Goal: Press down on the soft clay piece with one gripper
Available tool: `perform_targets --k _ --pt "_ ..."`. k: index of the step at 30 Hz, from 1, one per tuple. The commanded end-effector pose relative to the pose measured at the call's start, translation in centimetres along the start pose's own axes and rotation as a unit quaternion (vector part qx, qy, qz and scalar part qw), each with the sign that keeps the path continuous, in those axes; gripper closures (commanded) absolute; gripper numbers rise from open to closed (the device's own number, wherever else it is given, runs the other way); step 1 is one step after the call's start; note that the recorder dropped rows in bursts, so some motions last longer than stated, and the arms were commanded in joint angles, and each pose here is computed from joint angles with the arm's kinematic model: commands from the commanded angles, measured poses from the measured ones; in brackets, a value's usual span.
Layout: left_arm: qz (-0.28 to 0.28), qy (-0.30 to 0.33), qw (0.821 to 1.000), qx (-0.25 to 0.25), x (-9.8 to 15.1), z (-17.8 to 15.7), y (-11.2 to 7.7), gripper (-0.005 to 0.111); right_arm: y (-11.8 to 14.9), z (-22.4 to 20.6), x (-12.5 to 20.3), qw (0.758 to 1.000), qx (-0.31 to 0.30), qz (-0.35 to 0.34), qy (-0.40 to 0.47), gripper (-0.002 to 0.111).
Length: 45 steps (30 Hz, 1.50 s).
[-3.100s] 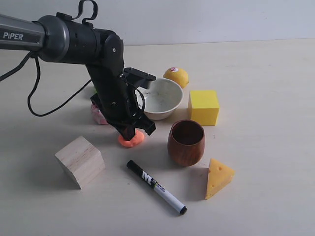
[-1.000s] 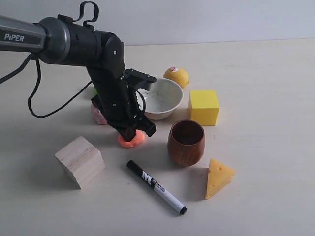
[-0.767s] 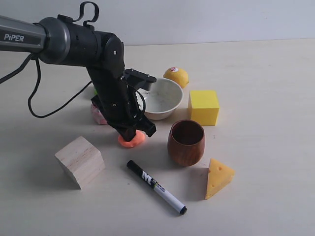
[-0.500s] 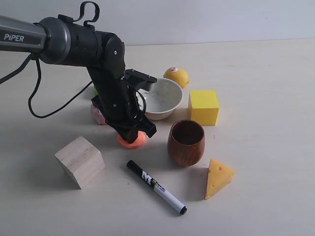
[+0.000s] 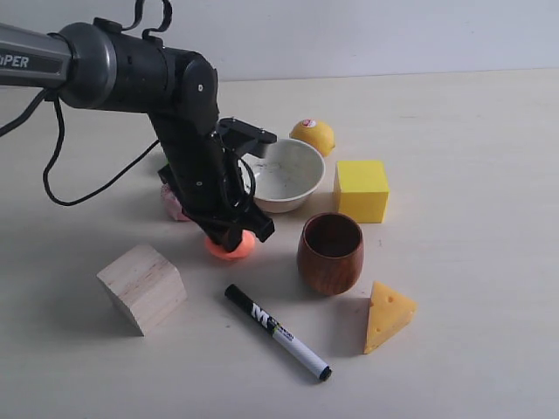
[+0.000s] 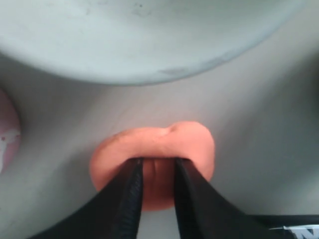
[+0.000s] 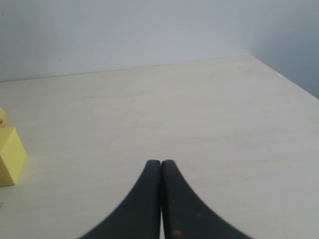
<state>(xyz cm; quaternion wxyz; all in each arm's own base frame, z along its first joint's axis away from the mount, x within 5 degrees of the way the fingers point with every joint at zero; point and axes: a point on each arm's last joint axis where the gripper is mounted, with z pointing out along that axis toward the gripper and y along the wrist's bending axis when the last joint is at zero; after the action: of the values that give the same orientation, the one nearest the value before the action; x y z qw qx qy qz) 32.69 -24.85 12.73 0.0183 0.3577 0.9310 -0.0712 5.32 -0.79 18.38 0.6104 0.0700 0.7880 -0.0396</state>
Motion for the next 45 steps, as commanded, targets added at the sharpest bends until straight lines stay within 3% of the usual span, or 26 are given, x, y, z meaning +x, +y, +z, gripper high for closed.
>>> perform_targets --k 1,9,17,19,21,23,30,33,40,45 --pt "0.003 -0.013 1.0 -0.003 -0.1 -1.1 -0.3 0.08 0.0 0.0 0.1 1.0 0.0 -0.002 -0.003 0.108" --pt "0.002 -0.015 1.0 -0.003 -0.1 -1.0 -0.3 0.079 0.0 0.0 0.1 1.0 0.0 -0.002 -0.003 0.108" --pt "0.001 -0.01 1.0 -0.004 -0.2 0.0 -0.1 0.071 0.0 0.0 0.1 1.0 0.0 -0.002 -0.003 0.108" --pt "0.001 -0.01 1.0 -0.004 -0.2 0.0 -0.1 0.074 0.0 0.0 0.1 1.0 0.0 -0.002 -0.003 0.108" --pt "0.001 -0.01 1.0 -0.004 -0.2 0.0 -0.1 0.086 0.0 0.0 0.1 1.0 0.0 -0.002 -0.003 0.108" --pt "0.001 -0.009 1.0 -0.004 -0.2 0.0 -0.1 0.107 0.0 0.0 0.1 1.0 0.0 -0.002 -0.003 0.108" --pt "0.009 0.001 1.0 -0.014 0.0 0.0 0.0 0.107 0.0 0.0 0.1 1.0 0.0 -0.002 -0.003 0.108" --pt "-0.018 -0.003 1.0 -0.013 0.1 -0.9 -0.1 0.107 0.0 0.0 0.1 1.0 0.0 -0.002 -0.003 0.108" --pt "-0.024 -0.069 0.997 -0.017 -0.3 -4.6 -0.5 0.107 0.0 0.0 0.1 1.0 0.0 -0.002 -0.003 0.108" --pt "-0.022 -0.116 0.993 -0.023 1.1 -6.8 -0.9 0.107 0.0 0.0 0.1 1.0 0.0 -0.002 -0.003 0.108"
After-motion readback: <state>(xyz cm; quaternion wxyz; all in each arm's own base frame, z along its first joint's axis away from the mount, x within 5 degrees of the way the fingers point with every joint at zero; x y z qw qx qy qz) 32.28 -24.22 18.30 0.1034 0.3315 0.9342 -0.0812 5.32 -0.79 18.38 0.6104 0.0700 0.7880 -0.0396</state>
